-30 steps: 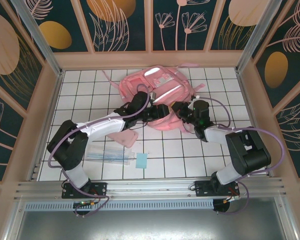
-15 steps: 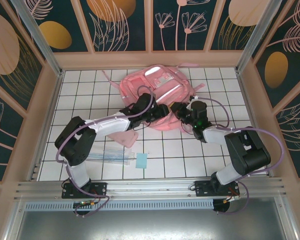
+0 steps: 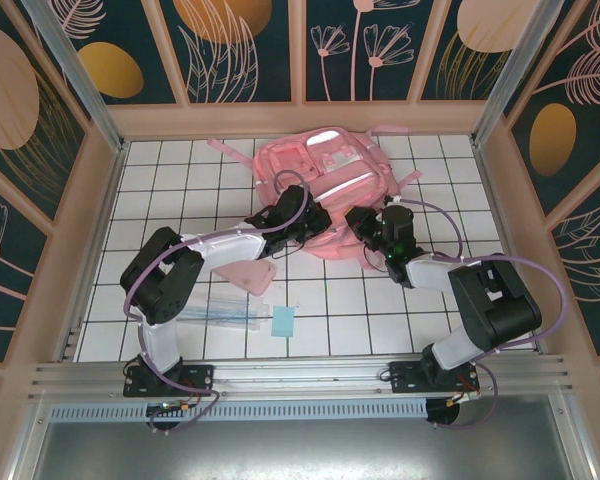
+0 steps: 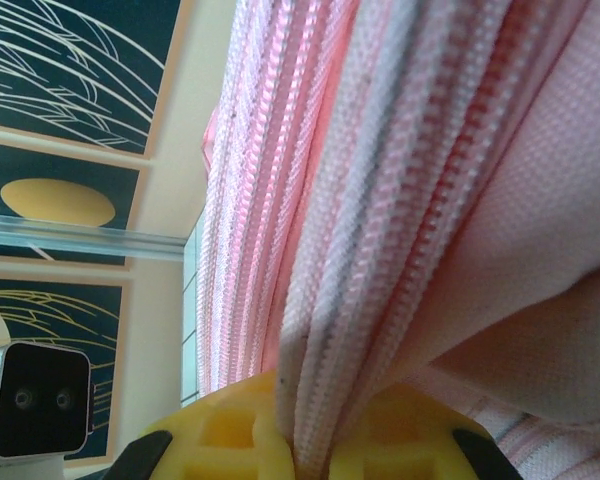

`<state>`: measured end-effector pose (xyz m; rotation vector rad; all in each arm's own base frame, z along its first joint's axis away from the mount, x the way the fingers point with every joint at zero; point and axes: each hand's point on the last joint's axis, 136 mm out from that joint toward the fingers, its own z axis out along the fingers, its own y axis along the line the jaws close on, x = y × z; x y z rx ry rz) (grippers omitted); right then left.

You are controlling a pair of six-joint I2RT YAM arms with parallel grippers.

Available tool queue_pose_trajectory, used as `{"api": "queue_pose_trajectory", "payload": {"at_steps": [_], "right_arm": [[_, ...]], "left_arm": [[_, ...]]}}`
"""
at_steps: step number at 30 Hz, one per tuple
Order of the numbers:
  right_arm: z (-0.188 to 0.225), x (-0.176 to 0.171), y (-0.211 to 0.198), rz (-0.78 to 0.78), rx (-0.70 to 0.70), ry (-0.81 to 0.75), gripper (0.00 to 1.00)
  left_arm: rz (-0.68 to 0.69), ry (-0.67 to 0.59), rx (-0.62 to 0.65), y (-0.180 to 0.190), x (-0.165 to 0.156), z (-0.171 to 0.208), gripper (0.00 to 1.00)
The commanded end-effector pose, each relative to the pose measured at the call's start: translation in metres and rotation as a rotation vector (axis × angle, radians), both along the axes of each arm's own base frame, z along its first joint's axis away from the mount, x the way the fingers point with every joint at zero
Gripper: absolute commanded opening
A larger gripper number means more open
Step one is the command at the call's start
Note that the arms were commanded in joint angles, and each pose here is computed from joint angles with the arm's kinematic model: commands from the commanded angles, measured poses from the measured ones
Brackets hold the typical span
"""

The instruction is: Pack books, pencil case, and school supplies into a backpack

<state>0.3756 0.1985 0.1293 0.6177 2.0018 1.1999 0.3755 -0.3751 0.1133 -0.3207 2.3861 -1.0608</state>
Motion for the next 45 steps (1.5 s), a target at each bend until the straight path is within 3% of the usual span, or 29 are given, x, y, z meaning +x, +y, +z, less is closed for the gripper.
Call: {"api": "queue_pose_trajectory", "payload": {"at_steps": [1,6,9,13,16,23,24,26,29,36,40,45], "right_arm": [[0.061,0.000,0.019,0.078,0.104,-0.169,0.00],[0.050,0.010,-0.010,-0.056,0.105,-0.098,0.00],[0.042,0.011,-0.038,-0.191,0.179,-0.045,0.00],[0.040,0.005,-0.063,-0.293,0.322,0.001,0.00],[0.046,0.006,-0.070,-0.315,0.291,-0.006,0.00],[0.057,0.007,-0.051,-0.224,0.329,-0.023,0.00],[0.056,0.008,-0.047,-0.211,0.335,-0.018,0.00],[0.056,0.010,-0.037,-0.179,0.333,-0.008,0.00],[0.053,0.015,-0.026,-0.150,0.324,0.015,0.00],[0.050,0.027,-0.009,-0.143,0.286,0.084,0.00],[0.060,0.028,-0.002,-0.146,0.280,0.082,0.00],[0.067,0.027,0.002,-0.135,0.295,0.077,0.00]], "left_arm": [[0.027,-0.042,0.092,0.020,0.005,-0.008,0.00],[0.085,-0.034,0.192,0.060,-0.008,-0.021,0.00],[0.192,-0.039,0.246,0.096,-0.014,-0.032,0.00],[0.396,-0.135,0.250,0.143,-0.010,-0.019,0.00],[0.499,-0.224,0.200,0.164,0.003,0.000,0.00],[0.315,-0.292,0.028,0.114,0.025,0.052,0.00],[0.268,-0.287,-0.020,0.102,0.023,0.056,0.04],[0.153,-0.265,-0.096,0.075,0.016,0.063,0.24],[-0.023,-0.247,-0.095,0.035,-0.003,0.069,0.36],[-0.216,-0.219,0.130,-0.004,-0.041,0.049,0.43],[-0.231,-0.200,0.294,-0.005,-0.039,0.025,0.50],[-0.227,-0.181,0.391,-0.007,-0.029,0.010,0.53]]}}
